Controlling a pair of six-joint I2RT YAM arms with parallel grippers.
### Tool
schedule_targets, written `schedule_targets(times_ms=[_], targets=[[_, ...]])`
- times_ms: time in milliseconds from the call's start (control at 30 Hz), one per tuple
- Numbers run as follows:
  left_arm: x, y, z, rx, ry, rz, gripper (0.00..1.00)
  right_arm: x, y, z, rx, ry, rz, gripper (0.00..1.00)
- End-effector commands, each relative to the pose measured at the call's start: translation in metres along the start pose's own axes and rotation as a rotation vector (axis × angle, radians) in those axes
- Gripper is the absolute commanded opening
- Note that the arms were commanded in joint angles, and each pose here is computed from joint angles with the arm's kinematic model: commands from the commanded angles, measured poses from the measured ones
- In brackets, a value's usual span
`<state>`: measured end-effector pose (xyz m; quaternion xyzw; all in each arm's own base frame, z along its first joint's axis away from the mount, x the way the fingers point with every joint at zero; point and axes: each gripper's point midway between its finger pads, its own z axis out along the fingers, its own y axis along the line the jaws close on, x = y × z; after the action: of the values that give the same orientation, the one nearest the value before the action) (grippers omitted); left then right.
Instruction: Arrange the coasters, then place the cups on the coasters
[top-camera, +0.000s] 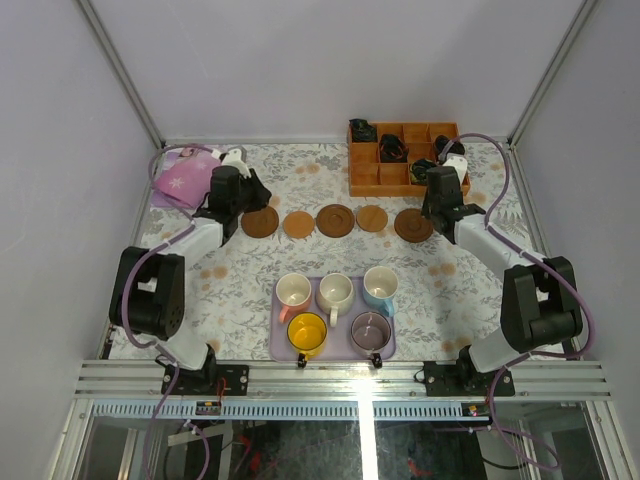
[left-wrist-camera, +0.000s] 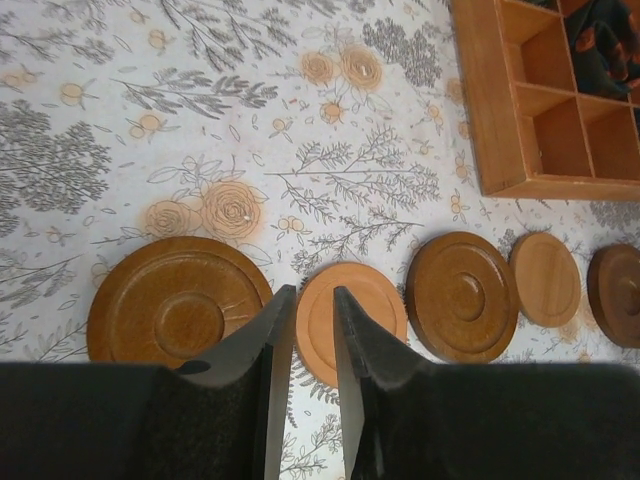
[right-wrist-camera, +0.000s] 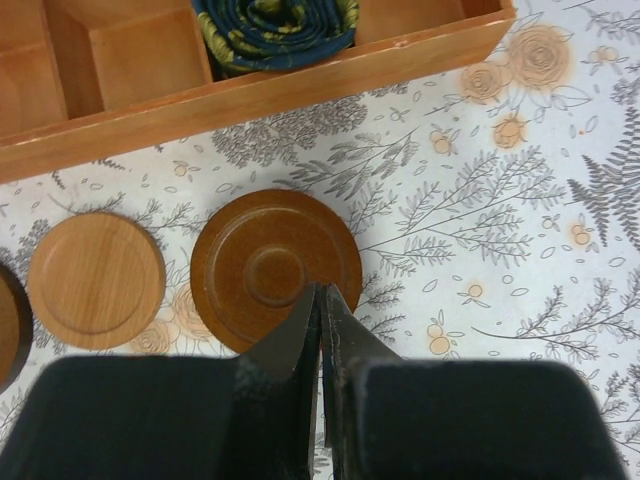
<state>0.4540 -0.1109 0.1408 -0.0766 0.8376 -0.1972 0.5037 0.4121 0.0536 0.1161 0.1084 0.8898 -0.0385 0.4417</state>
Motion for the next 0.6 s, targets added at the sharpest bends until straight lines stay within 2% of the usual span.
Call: schedule_targets(times_ms=[0, 167, 367, 567], targets=[[0.012, -0.011, 0.020, 0.070, 0.027, 0.044, 0.21, -0.037, -0.008, 0.000, 0.062, -0.108, 0.042, 0.01], [0.046, -0.031, 0.030, 0.127, 0.185, 0.042, 0.16, -0.043, 0.003, -0.008, 0.008, -0.044, 0.051, 0.01], [0.043, -0.065, 0.023, 0.216, 0.243, 0.038, 0.12, -0.046, 0.017, -0.018, -0.067, 0.031, 0.075, 0.02], [0.059, -0.069, 0.023, 0.255, 0.322, 0.050, 0.09, -0.031, 0.025, -0.011, -0.106, 0.108, 0.093, 0.02]])
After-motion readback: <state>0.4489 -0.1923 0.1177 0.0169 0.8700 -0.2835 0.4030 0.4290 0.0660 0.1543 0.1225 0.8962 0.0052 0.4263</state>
